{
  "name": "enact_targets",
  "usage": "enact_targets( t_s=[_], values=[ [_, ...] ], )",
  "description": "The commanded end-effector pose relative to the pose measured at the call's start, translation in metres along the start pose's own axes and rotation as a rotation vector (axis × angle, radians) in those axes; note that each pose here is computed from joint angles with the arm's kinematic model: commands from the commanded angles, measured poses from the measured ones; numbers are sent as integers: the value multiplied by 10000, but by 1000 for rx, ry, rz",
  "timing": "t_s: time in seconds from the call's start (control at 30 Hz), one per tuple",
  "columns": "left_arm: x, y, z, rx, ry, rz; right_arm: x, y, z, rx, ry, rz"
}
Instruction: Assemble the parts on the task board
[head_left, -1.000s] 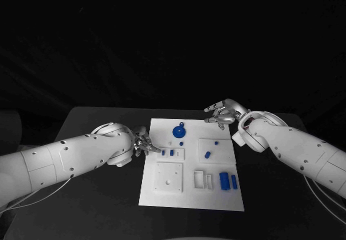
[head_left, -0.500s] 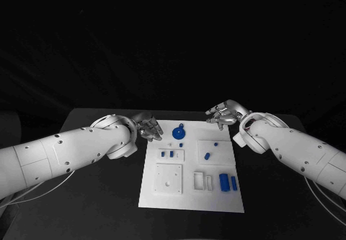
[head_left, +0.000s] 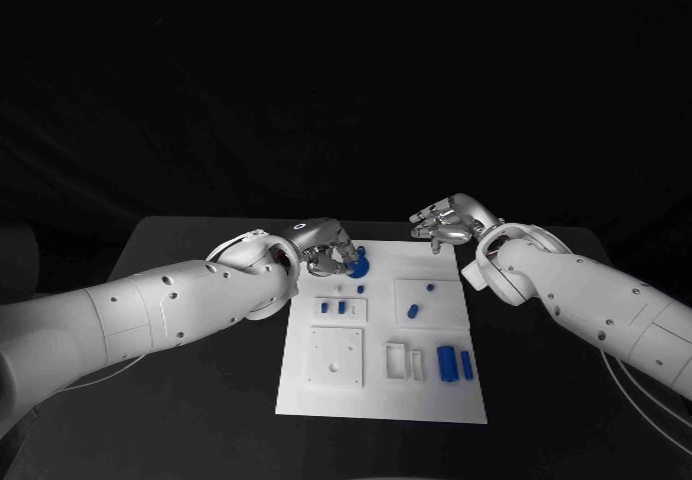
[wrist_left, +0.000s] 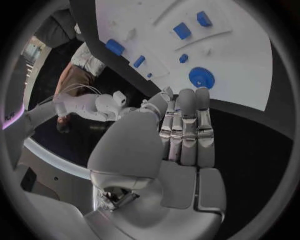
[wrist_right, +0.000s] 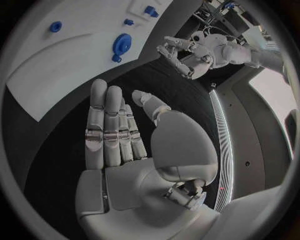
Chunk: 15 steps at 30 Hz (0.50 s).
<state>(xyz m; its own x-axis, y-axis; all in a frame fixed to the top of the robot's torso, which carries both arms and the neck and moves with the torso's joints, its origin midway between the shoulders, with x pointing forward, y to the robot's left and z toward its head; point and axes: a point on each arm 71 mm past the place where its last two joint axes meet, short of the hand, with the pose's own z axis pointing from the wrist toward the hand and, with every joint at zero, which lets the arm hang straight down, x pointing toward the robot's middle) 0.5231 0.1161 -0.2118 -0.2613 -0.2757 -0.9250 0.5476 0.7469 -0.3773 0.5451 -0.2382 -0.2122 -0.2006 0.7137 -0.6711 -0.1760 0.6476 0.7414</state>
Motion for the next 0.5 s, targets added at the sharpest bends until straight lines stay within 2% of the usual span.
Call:
enact_targets(
  t_s=[0.03,0.33,0.5],
  values=[
    [65,-84,42,104,19,141,-2,35,3,-31,-22,20],
    [346,-78,147,120,108,226,13,63,10,-37,-24,28],
    [469,-65,180,113,132,242,13,80,13,-41,-25,29]
  ],
)
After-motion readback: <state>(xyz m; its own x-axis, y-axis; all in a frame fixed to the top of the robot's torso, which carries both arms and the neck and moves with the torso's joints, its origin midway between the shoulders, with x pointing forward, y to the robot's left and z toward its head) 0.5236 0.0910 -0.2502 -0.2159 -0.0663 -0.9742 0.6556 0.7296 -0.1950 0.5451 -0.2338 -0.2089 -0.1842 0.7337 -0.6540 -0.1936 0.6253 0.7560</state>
